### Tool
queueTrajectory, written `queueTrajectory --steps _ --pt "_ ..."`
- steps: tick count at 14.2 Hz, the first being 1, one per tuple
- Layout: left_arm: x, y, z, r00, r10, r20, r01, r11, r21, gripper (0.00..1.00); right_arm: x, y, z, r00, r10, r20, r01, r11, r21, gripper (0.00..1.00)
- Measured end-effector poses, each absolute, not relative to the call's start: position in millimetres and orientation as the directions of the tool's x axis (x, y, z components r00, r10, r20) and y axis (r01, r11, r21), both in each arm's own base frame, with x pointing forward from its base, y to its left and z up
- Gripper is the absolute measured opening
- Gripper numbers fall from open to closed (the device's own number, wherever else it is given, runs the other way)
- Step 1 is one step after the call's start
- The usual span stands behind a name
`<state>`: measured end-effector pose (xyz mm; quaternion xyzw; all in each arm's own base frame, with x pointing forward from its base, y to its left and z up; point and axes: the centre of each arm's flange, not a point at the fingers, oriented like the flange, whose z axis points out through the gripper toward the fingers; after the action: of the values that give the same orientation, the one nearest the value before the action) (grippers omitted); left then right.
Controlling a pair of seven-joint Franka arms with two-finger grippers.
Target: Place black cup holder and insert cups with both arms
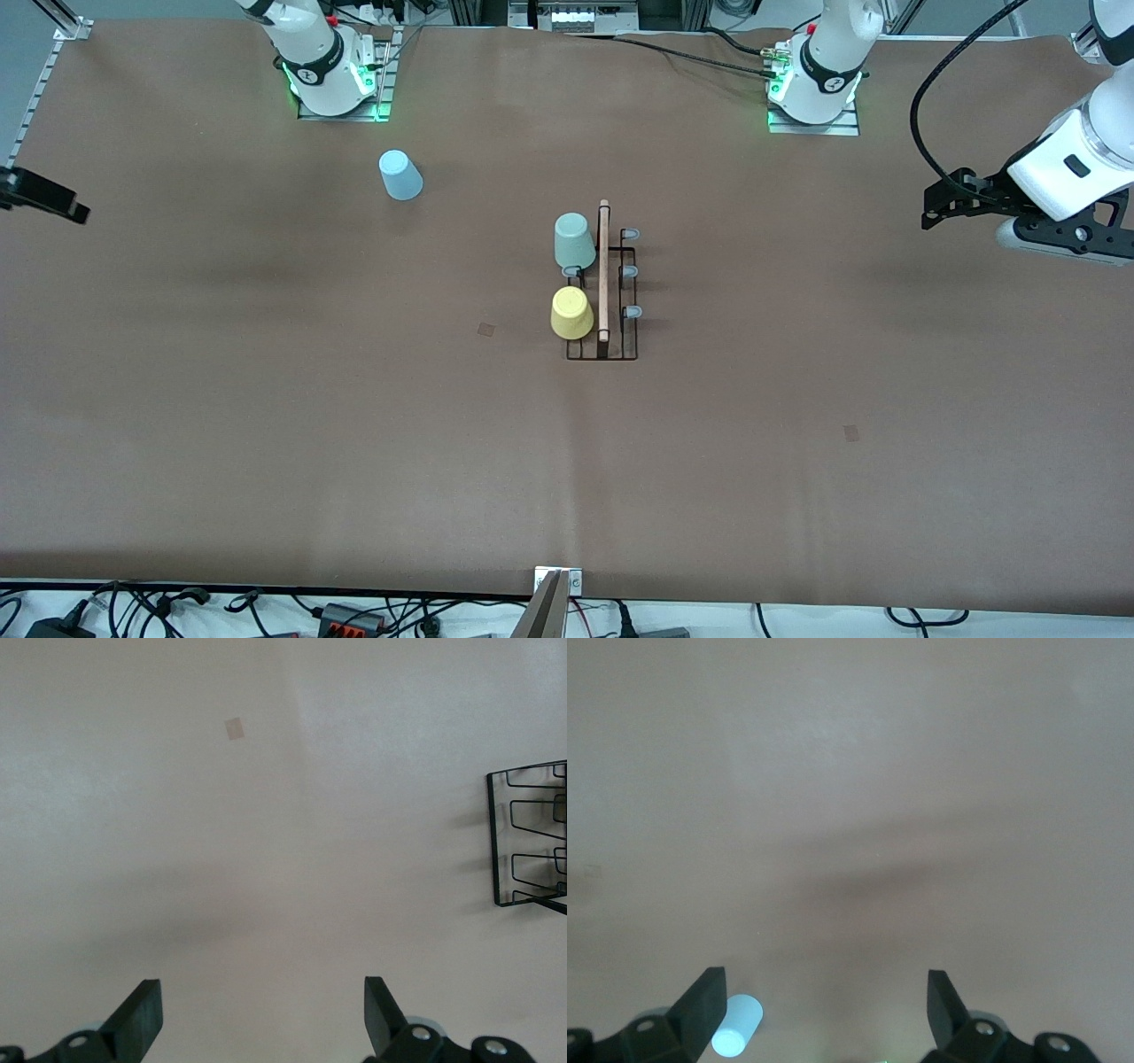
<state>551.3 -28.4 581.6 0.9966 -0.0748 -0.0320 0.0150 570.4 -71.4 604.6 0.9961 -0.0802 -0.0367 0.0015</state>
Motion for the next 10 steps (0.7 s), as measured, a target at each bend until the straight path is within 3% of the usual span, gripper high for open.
queueTrajectory --steps 3,10 --pt "551 -28 582 0.987 -0.150 -0.062 -0.148 -0.988 0.035 1.00 583 -64 615 0.992 -0.126 -0.007 -0.126 -0.992 0.009 1.00" --pt "551 -28 582 0.987 -0.150 -0.062 -0.148 -0.988 0.035 1.00 578 -59 631 0.993 -0.115 0.021 -0.115 -0.993 0.016 1.00"
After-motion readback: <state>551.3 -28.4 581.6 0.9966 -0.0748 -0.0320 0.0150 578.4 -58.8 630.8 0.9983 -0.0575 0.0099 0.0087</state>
